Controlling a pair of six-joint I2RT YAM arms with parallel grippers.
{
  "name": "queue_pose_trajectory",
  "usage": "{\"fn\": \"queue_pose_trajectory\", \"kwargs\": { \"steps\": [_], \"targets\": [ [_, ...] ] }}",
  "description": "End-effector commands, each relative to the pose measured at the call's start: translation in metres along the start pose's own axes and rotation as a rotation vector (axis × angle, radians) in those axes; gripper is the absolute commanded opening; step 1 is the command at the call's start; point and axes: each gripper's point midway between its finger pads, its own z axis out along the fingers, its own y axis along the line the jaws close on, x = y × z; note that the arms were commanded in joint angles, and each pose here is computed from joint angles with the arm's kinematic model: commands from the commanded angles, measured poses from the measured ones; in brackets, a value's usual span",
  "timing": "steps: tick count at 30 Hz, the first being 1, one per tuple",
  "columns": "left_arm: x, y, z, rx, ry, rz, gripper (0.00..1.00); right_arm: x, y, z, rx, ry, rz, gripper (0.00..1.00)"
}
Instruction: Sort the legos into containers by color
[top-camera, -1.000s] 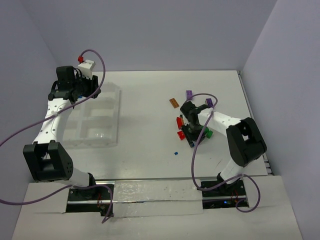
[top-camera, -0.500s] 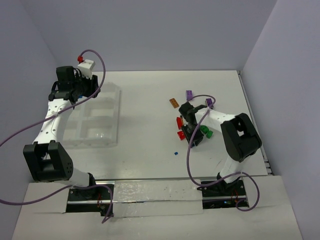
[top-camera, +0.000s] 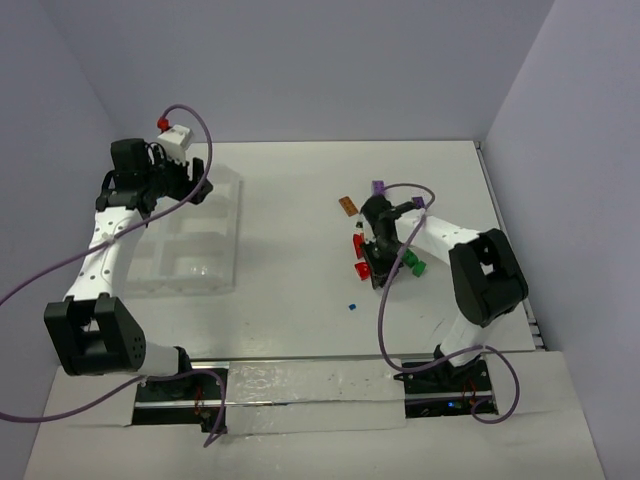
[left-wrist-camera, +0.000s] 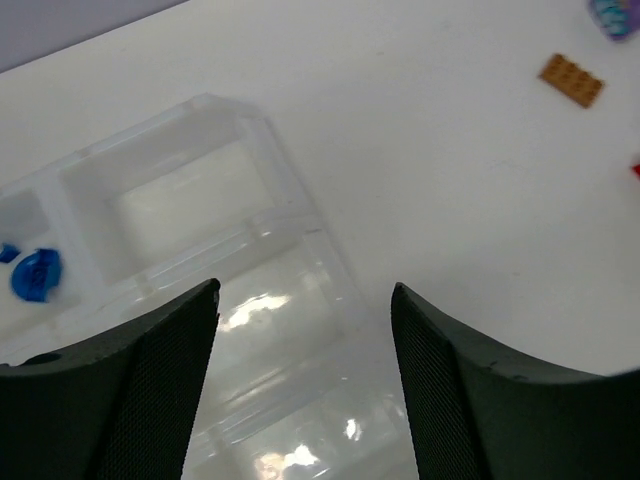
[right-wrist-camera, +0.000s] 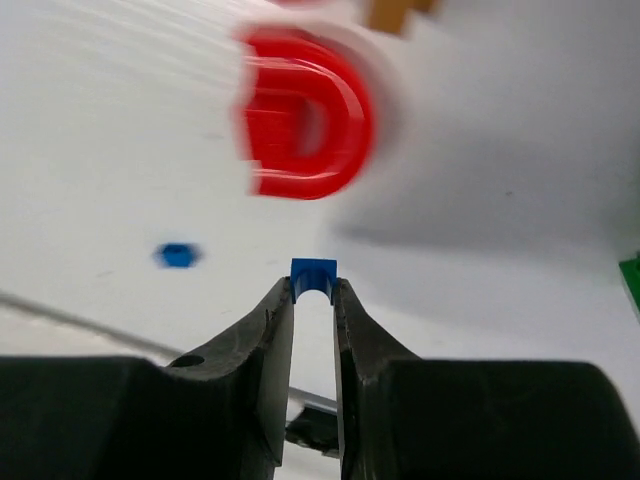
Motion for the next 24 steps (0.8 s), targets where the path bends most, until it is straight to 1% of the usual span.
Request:
{"fn": "queue_pose_trajectory", "kwargs": {
  "steps": [1, 3, 4, 5, 6, 7, 8, 9, 10, 11, 12, 13, 14, 16, 20, 22, 24],
  "targets": [
    [-0.034, -0.052, -0.029, 0.215, -0.174, 0.062, 0.77, -0.05, 0.052, -0.081, -0.284, -0.259, -0.127, 0.0],
    [-0.032, -0.087, -0.039, 0.391, -0.208, 0.069, 0.76, -0.058, 0.087, -0.121, -0.483, -0.332, -0.24, 0.0],
    [-0.027, -0.1, -0.042, 0.46, -0.208, 0.06, 0.76, -0.057, 0.101, -0.133, -0.576, -0.338, -0.273, 0.0],
    [-0.024, -0.107, -0.043, 0.486, -0.206, 0.055, 0.75, -0.058, 0.112, -0.143, -0.643, -0.342, -0.297, 0.0],
    [-0.021, -0.121, -0.046, 0.539, -0.211, 0.064, 0.75, -0.058, 0.124, -0.156, -0.731, -0.343, -0.331, 0.0],
    [-0.014, -0.142, -0.05, 0.626, -0.213, 0.072, 0.75, -0.056, 0.137, -0.171, -0.832, -0.332, -0.364, 0.0],
    [-0.014, -0.148, -0.054, 0.654, -0.221, 0.083, 0.74, -0.05, 0.145, -0.175, -0.913, -0.302, -0.379, 0.0],
    [-0.007, -0.165, -0.058, 0.724, -0.218, 0.098, 0.73, -0.046, 0.155, -0.187, -1.019, -0.282, -0.414, 0.0],
    [-0.002, -0.175, -0.059, 0.764, -0.213, 0.104, 0.72, -0.046, 0.159, -0.192, -1.07, -0.273, -0.434, 0.0],
    [0.001, -0.188, -0.062, 0.811, -0.214, 0.129, 0.71, -0.049, 0.162, -0.195, -1.111, -0.283, -0.487, 0.0],
    [0.003, -0.195, -0.063, 0.839, -0.213, 0.141, 0.71, -0.046, 0.165, -0.198, -1.15, -0.269, -0.504, 0.0],
    [0.005, -0.203, -0.065, 0.868, -0.211, 0.153, 0.71, -0.038, 0.166, -0.202, -1.189, -0.221, -0.485, 0.0],
    [0.007, -0.21, -0.067, 0.897, -0.208, 0.166, 0.7, -0.043, 0.169, -0.203, -1.218, -0.251, -0.532, 0.0],
    [0.013, -0.23, -0.067, 0.961, -0.195, 0.197, 0.69, -0.036, 0.172, -0.21, -1.289, -0.199, -0.496, 0.0],
    [0.011, -0.264, -0.068, 1.041, -0.183, 0.236, 0.67, -0.035, 0.175, -0.208, -1.322, -0.171, -0.46, 0.0],
    [0.004, -0.283, -0.065, 1.067, -0.195, 0.275, 0.65, -0.033, 0.179, -0.209, -1.33, -0.153, -0.459, 0.0],
    [0.005, -0.289, -0.057, 1.065, -0.189, 0.306, 0.64, -0.034, 0.18, -0.208, -1.339, -0.136, -0.443, 0.0]
  ]
}}
